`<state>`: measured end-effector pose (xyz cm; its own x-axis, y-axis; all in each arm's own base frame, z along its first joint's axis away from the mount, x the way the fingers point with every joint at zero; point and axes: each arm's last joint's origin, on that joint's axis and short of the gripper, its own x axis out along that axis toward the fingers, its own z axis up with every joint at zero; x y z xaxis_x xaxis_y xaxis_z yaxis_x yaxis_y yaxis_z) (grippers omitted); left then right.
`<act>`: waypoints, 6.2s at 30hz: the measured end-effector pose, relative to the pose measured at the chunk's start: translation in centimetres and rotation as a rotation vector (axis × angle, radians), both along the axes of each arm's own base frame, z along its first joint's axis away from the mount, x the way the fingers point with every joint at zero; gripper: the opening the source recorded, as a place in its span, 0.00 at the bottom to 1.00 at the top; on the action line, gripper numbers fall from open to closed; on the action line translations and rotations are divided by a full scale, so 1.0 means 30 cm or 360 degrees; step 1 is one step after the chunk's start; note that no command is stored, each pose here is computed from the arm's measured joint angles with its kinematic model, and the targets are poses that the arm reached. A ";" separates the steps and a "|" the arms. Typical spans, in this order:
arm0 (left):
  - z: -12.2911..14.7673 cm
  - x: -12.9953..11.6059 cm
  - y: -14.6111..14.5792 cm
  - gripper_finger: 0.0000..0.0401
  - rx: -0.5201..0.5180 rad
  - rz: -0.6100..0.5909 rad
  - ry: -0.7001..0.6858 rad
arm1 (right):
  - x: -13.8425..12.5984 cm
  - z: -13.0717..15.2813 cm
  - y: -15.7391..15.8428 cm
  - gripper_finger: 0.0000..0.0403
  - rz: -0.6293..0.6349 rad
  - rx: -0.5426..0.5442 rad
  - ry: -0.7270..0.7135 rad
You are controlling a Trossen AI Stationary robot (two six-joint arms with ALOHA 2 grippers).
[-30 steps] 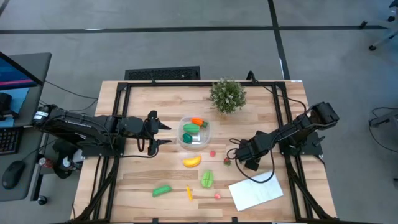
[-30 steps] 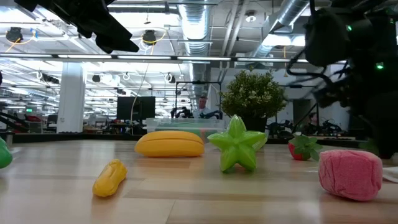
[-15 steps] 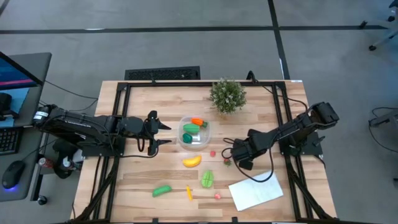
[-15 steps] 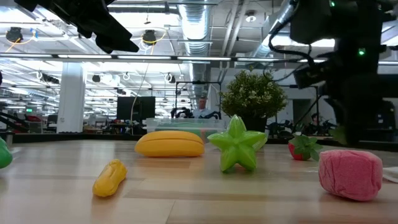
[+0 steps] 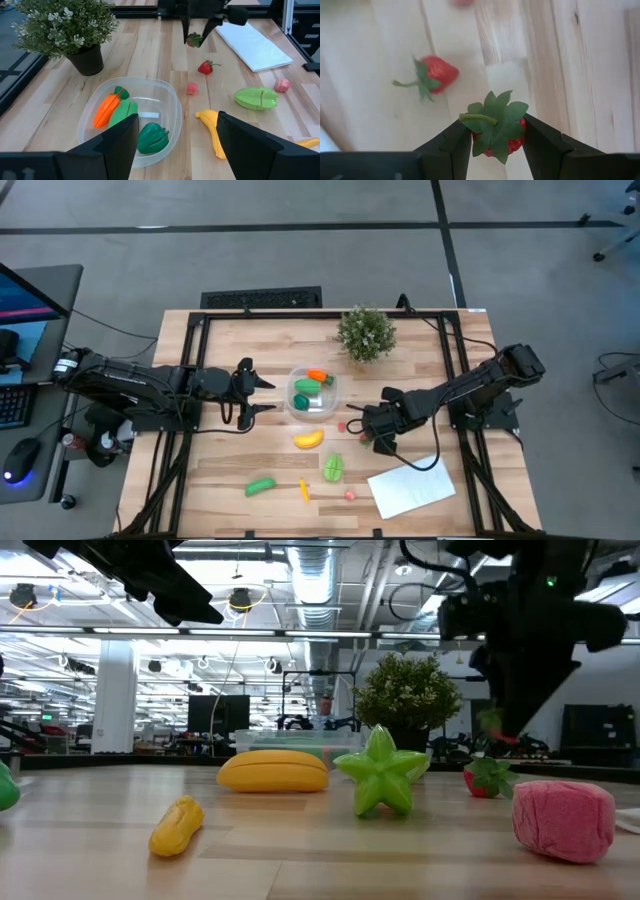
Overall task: Pick and placing Produce into tupperware
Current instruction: Put the right red strawberry into the transparent container, then put the green peas into the transparent container
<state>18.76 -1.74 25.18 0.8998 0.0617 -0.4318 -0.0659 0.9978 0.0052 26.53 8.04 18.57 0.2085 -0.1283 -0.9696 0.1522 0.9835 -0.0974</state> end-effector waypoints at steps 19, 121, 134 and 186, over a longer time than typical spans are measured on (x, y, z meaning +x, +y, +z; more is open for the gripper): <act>0.000 0.000 0.000 0.64 0.0001 -0.0001 -0.0001 | 0.112 0.103 -0.055 0.37 0.0156 0.0005 -0.0307; -0.036 -0.003 -0.004 0.64 -0.0005 -0.0077 0.0171 | 0.203 0.168 -0.185 0.57 0.0568 0.0067 -0.0847; -0.158 0.051 -0.062 0.64 -0.0511 -0.0366 0.0623 | 0.008 0.261 0.036 0.53 0.0554 -0.0078 -0.0681; -0.356 0.011 -0.594 0.64 -0.0514 -0.0048 0.0768 | -0.227 0.000 0.149 0.44 -0.0023 -0.0603 -0.0624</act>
